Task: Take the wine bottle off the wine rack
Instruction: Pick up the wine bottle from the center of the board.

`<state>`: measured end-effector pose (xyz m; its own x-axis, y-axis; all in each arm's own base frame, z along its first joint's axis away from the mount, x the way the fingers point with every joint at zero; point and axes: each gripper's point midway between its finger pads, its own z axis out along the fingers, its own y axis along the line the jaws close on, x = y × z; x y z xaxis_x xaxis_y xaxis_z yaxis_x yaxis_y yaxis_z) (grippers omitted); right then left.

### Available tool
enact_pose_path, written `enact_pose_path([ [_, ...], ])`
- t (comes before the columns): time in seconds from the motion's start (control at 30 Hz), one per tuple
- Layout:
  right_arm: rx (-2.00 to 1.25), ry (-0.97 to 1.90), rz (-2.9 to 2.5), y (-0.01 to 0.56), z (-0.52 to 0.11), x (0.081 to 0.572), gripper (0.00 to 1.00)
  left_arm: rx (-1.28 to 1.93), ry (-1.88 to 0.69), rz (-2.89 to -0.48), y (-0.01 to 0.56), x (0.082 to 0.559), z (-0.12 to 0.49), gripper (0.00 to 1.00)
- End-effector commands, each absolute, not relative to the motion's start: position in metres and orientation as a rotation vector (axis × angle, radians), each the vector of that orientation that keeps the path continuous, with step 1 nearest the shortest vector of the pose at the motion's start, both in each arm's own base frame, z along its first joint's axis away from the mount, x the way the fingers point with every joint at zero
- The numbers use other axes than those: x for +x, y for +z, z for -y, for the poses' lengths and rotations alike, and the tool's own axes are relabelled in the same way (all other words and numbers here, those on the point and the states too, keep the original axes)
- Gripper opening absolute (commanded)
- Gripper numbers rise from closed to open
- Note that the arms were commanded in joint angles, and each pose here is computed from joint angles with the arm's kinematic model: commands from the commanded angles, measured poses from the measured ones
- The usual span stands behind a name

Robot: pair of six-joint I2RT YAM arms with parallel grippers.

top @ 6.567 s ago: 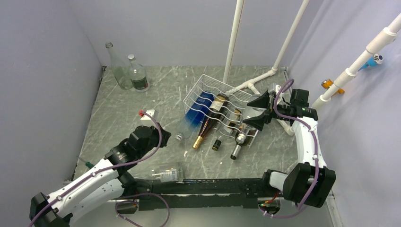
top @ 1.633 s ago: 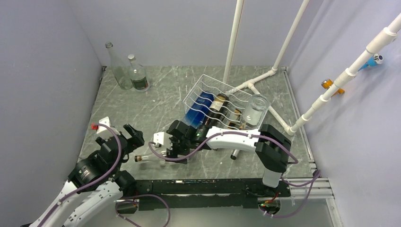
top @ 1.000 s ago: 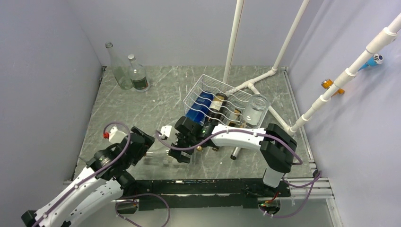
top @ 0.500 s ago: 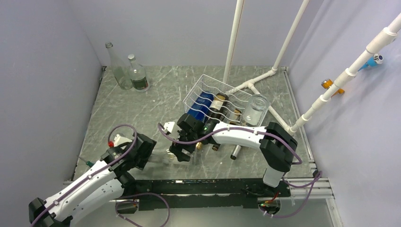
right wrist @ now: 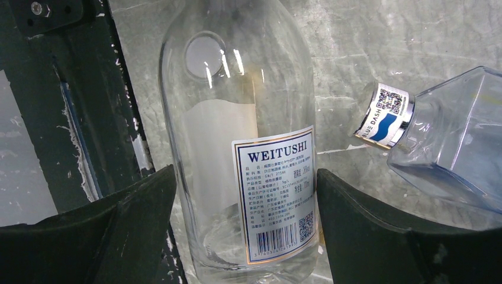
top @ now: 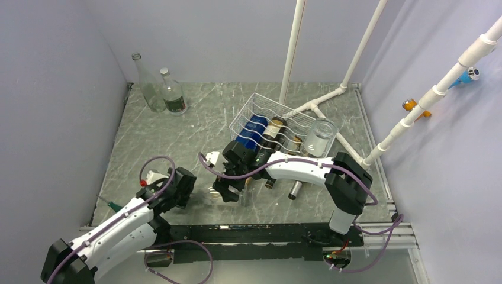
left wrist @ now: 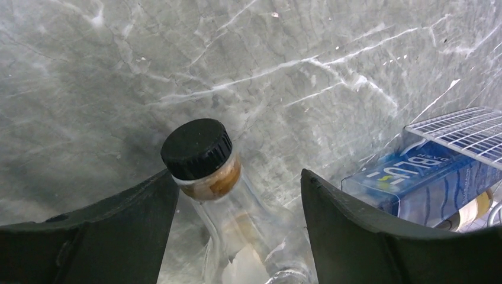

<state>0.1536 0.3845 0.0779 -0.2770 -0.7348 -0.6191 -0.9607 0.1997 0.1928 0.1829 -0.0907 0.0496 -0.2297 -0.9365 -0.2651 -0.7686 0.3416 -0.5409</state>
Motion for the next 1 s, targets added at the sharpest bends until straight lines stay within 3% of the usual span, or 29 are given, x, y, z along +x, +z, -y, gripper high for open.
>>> enact_pose_path([
  [0.0, -1.61, 0.853, -2.076, 0.085, -0.389, 0.146, 0.45, -1.544, -0.507, -2.011, 0.047, 0.193, 0.1, 0.77],
  [0.17, -1.623, 0.866, -2.071, 0.085, -0.39, 0.144, 0.46, -1.575, -0.525, -1.961, 0.039, 0.196, 0.097, 0.65],
  [0.27, -1.63, 0.871, -2.07, 0.085, -0.39, 0.143, 0.47, -1.572, -0.517, -1.934, 0.038, 0.198, 0.092, 0.51],
  [0.33, -1.64, 0.88, -2.066, 0.085, -0.39, 0.141, 0.47, -1.576, -0.506, -1.916, 0.037, 0.197, 0.088, 0.37],
  [0.47, -1.674, 0.931, -2.044, 0.089, -0.391, 0.134, 0.51, -1.549, -0.515, -1.868, 0.045, 0.199, 0.08, 0.0],
  [0.73, -1.805, 1.143, -1.933, 0.114, -0.39, 0.104, 0.87, -1.371, -0.479, -1.75, 0.095, 0.207, 0.054, 0.0],
  [0.97, -1.905, 1.243, -1.774, 0.146, -0.379, 0.096, 0.98, -1.164, -0.435, -1.687, 0.135, 0.221, 0.045, 0.0],
])
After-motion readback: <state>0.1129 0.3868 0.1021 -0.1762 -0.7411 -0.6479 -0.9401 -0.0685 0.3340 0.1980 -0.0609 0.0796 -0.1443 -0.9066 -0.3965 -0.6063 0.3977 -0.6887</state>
